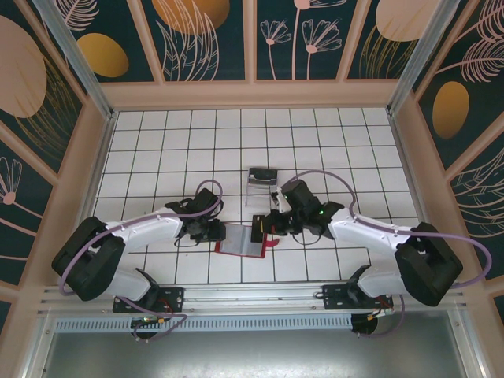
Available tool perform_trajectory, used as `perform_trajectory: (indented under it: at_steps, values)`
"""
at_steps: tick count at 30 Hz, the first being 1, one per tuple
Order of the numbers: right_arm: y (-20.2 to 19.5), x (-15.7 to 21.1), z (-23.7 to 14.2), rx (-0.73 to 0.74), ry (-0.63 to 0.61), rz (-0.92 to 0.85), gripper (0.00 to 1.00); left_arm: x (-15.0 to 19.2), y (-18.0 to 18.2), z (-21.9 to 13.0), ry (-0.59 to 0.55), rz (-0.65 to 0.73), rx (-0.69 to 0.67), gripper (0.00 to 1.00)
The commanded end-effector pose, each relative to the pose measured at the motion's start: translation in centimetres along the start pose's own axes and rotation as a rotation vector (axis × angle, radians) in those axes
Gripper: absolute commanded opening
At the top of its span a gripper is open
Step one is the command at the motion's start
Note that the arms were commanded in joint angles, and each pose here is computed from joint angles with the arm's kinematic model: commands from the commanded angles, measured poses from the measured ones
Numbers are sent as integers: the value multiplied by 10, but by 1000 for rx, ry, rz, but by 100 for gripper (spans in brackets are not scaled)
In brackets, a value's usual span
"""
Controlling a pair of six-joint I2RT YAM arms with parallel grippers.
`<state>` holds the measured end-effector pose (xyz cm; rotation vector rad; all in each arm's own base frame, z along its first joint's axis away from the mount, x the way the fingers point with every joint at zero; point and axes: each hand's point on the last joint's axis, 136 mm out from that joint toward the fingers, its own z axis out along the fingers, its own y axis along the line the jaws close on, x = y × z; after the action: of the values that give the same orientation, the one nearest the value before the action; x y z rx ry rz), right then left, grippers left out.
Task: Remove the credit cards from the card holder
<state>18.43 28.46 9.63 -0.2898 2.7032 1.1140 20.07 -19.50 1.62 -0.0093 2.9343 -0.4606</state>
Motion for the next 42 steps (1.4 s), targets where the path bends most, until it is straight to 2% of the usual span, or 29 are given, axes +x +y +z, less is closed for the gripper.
perform_trajectory:
  at_steps: [1,3,7,11,20,28,36,42]
  values:
    - [8,-22,-18,72,-44,-183,0,-13,-8,-10,-55,28,14,37]
    - [9,-35,-23,123,-58,-261,0,-14,-8,-11,-63,28,14,37]
    - [2,-47,-26,224,-6,-404,0,-18,-10,-12,-74,36,17,38]
    - [7,-54,-34,256,30,-578,0,-23,-13,-14,-95,45,19,38]
    - [-7,-70,-46,419,190,-993,0,-40,-20,-26,-182,59,36,38]
    - [6,-111,-62,532,175,-1341,0,-57,-25,-40,-270,72,40,41]
    - [-2,-146,-66,640,296,-1442,0,-66,-31,-45,-316,72,61,41]
    - [-3,-158,-56,602,400,-1433,0,-67,-32,-46,-328,69,71,44]
